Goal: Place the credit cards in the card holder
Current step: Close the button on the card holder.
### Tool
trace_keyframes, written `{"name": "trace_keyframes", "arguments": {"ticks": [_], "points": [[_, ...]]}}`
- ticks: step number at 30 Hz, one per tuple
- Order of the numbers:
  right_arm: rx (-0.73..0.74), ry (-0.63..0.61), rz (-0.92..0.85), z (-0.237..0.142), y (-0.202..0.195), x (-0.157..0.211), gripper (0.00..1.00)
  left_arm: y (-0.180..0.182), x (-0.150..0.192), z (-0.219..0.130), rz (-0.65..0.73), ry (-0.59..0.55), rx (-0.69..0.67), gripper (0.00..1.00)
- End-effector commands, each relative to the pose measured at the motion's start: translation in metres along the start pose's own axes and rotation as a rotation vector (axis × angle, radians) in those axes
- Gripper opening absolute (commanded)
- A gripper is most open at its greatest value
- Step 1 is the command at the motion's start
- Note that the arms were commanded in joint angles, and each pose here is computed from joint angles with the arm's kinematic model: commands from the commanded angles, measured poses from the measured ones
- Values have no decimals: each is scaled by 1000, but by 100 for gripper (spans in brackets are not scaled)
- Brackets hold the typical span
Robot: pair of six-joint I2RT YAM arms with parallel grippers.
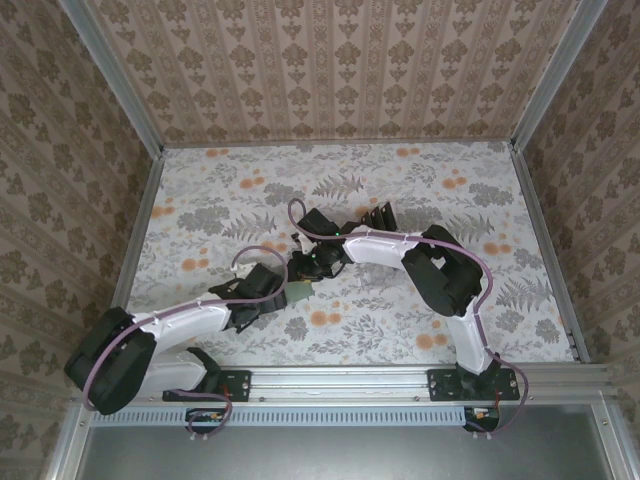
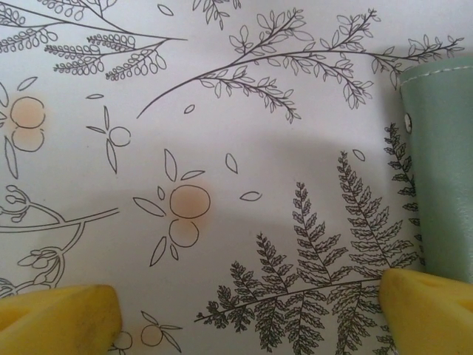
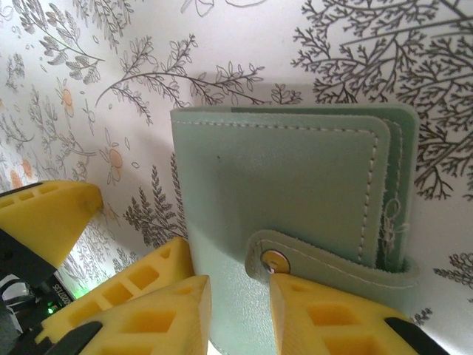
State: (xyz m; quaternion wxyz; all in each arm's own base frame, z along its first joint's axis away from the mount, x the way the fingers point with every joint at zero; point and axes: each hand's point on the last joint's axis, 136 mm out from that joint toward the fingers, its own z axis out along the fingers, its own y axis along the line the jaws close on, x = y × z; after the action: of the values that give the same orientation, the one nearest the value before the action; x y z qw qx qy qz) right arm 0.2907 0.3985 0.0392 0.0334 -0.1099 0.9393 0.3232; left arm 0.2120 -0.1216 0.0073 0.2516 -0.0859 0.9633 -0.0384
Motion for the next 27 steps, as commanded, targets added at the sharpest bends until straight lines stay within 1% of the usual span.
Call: {"name": "trace_keyframes", "arguments": {"ticks": [1,7,11,15,19,27], "points": [[49,8,-11,-15,-3,0,30,-12,31,16,-42,127,129,97],[102,-44,-59,-40,3,-10,30,-6,23,9,-62,103,126,97],[191,-37,-84,-46,-9,-9,30,-1,16,3,-79,80,128,97],[290,-31,-130,-47,-20,-8,33,3,11,0,-87,66,131,97],[359,-23,-179,-44,-22,-9,36,5,10,0,-91,67,130,97],[386,-6,-248,-32,-7,-11,38,10,11,1,-101,66,125,97]]}}
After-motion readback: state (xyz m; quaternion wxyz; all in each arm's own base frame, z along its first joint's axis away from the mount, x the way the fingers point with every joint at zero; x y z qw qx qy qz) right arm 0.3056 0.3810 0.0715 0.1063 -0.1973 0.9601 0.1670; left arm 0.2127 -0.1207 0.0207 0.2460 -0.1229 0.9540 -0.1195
